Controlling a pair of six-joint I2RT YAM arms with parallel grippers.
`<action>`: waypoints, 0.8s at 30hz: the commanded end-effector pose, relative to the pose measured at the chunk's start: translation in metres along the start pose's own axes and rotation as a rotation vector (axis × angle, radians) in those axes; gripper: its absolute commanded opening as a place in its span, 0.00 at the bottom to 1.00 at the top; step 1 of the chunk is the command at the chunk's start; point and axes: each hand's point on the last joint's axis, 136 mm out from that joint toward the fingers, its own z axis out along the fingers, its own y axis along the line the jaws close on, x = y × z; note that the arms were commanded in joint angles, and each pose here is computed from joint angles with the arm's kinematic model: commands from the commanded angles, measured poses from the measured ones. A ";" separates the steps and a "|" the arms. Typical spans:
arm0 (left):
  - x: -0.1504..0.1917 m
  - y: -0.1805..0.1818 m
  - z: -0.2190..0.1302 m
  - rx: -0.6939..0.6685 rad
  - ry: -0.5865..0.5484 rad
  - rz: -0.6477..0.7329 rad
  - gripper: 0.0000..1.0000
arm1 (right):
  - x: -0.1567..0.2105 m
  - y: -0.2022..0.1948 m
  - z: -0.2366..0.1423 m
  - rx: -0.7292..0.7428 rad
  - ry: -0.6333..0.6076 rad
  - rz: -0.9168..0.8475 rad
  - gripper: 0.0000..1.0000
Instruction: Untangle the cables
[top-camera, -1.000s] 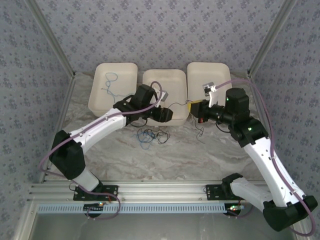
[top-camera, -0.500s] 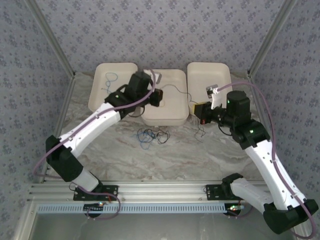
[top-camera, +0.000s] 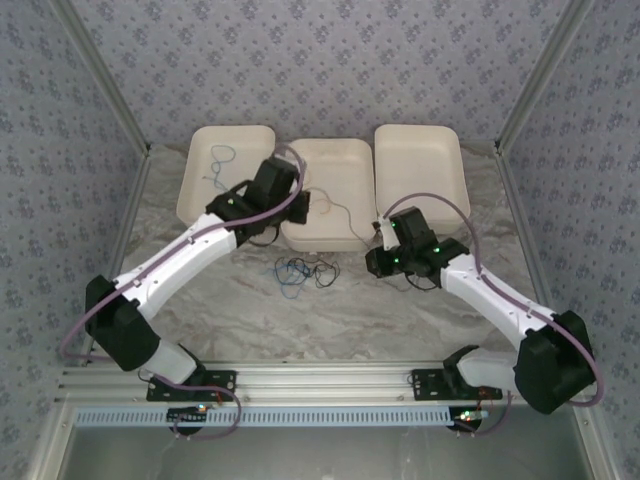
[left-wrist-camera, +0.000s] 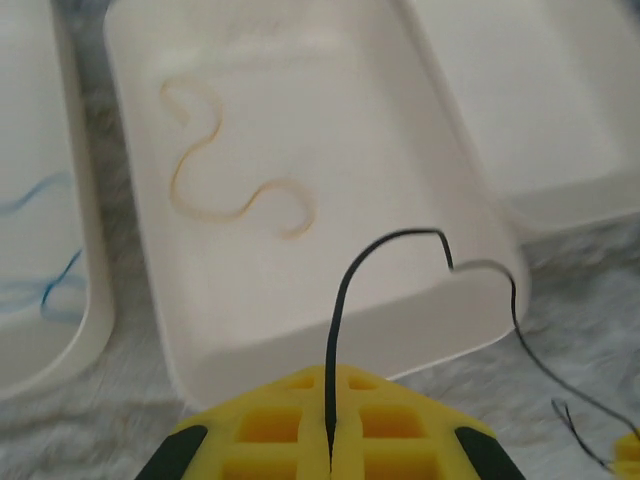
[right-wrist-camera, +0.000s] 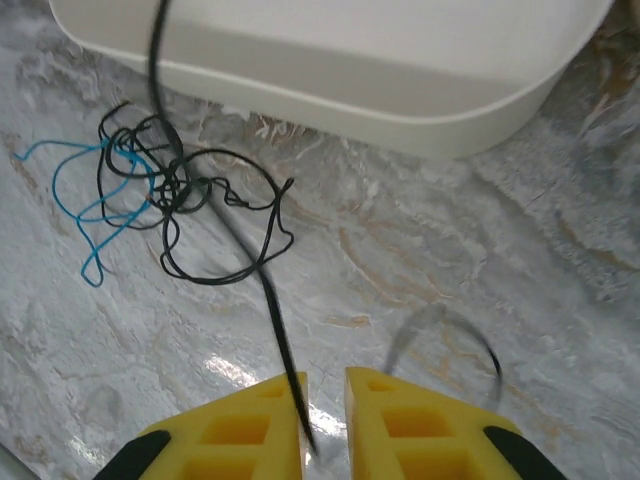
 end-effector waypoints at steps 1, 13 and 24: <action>-0.020 0.026 -0.043 -0.080 -0.135 -0.086 0.00 | -0.019 0.011 -0.005 -0.007 -0.081 -0.033 0.14; -0.087 -0.059 -0.073 0.306 -0.177 0.035 0.00 | -0.055 0.021 -0.054 -0.010 -0.443 -0.121 0.63; -0.134 -0.125 -0.094 0.528 -0.226 0.143 0.00 | -0.098 0.036 -0.131 -0.158 -0.734 -0.195 0.77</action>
